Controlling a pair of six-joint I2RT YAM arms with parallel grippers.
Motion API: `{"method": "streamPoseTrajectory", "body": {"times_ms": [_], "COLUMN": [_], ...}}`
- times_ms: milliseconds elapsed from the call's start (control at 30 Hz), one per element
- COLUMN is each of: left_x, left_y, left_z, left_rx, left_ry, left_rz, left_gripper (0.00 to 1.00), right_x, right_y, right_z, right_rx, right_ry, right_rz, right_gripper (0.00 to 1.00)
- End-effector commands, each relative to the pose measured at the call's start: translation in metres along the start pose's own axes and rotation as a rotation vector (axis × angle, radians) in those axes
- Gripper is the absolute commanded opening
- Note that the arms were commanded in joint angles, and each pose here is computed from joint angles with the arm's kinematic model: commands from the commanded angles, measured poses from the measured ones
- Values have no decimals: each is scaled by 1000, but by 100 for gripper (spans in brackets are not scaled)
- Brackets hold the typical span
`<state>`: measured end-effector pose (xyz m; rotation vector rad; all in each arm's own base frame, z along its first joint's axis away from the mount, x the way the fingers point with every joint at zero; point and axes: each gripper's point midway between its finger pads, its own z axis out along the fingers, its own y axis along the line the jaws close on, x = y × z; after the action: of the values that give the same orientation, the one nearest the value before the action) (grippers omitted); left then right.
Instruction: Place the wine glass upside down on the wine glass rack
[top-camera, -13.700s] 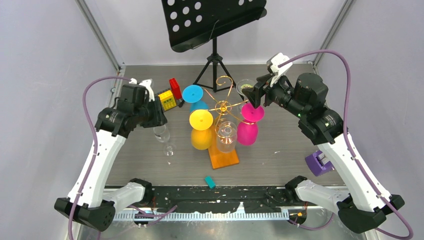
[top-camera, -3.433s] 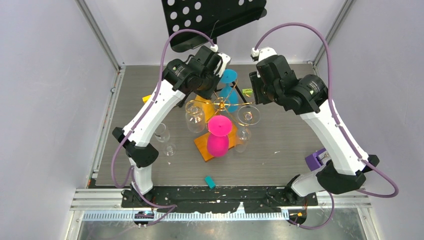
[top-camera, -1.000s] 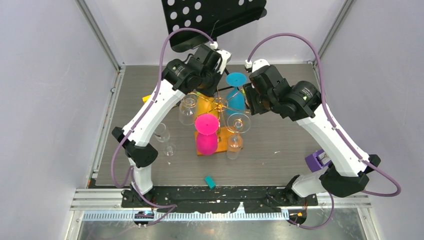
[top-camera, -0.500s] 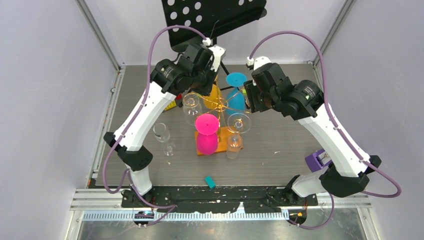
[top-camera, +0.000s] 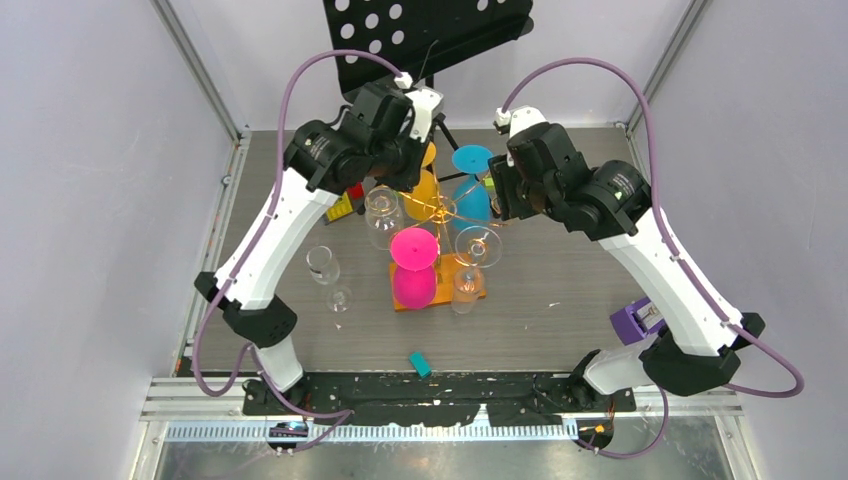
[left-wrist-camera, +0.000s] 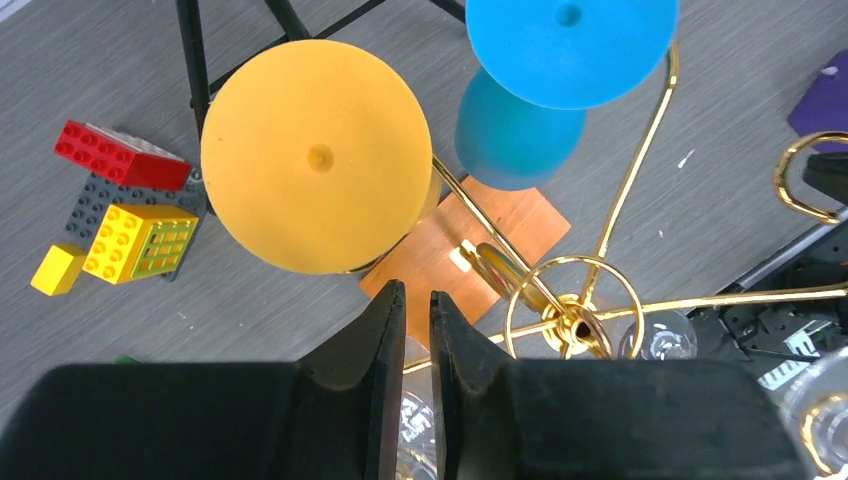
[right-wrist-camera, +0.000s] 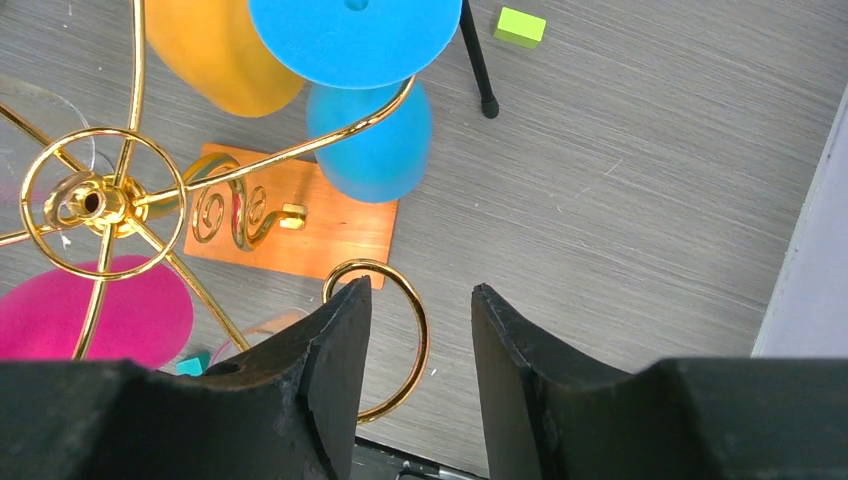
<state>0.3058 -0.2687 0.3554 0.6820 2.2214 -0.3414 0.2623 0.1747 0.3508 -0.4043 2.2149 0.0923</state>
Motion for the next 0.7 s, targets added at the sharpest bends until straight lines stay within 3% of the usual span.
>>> {"method": "streamPoseTrajectory", "body": {"times_ms": [0,267,433,667], "left_x": [-21,-40,-46,-3], "left_y": [-8,-19,0,60], "left_z": [-33,-61,-84,-117], "left_rx": [70,146,52,-191], "left_ry": [-124,-248,-325,-390], "left_rz": [-22,-27,-53,-233], "left_gripper": [17,19,22,51], "right_x": [-29,-41,-46,-51], "right_y": [-9,-15,-18,-23], "right_z": [-24,-32,-37,-44], "right_rx": [-6,0,3,4], "right_ry": [-137,-203,-244,-310], "right_rz": [51,78,86,94], "right_gripper": [49,48,48,48]}}
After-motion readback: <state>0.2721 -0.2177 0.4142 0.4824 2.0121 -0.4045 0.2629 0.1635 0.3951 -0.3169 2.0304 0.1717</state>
